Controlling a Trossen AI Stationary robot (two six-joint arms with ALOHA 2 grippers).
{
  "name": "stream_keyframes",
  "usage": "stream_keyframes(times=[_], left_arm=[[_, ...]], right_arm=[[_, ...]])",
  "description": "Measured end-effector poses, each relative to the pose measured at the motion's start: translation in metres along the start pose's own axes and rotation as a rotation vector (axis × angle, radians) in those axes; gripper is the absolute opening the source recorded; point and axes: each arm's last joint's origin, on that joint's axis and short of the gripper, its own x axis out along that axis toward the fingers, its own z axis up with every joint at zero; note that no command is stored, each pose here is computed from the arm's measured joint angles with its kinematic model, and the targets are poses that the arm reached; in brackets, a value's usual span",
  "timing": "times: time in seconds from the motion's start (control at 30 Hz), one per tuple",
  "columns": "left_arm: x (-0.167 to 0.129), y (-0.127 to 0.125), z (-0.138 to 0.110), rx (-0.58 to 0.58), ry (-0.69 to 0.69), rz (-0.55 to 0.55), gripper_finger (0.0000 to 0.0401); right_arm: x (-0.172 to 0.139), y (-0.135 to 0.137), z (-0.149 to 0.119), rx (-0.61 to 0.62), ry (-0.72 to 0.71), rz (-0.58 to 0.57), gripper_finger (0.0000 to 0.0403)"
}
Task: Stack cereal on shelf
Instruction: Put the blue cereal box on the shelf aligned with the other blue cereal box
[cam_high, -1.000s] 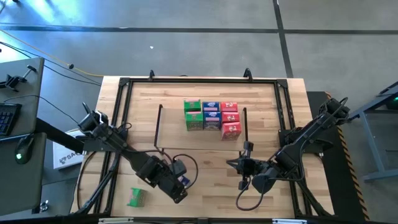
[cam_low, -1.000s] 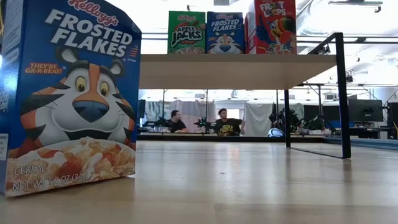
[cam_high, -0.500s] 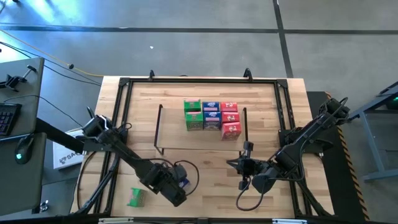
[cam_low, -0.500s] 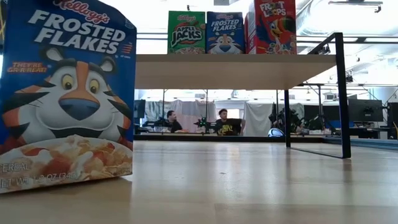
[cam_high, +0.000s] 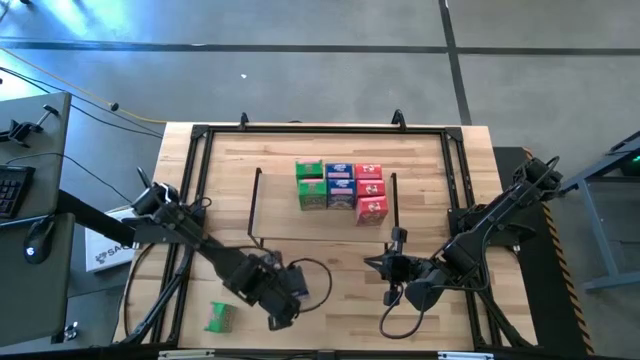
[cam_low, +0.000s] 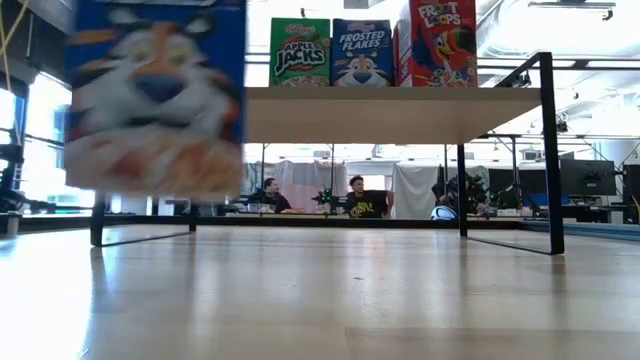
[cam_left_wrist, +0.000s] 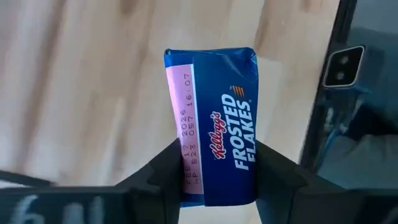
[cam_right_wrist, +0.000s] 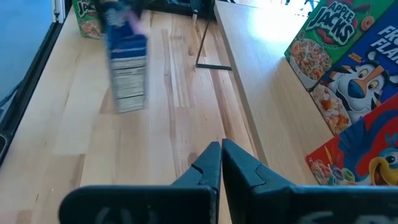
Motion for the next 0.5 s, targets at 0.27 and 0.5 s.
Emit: stream_keyframes(times=[0.27, 0.5], left_arm=[[-0.047, 0.031, 0.052, 0.190, -0.087, 0.024, 0.0137], [-0.074, 0.073, 0.099, 0.290, -0.209, 0.057, 0.0136]], right_arm=[[0.000, 0.000, 0.001, 0.009, -0.009, 0.000, 0.0002], [0.000, 0.000, 0.001, 0.012, -0.011, 0.001, 0.0002]])
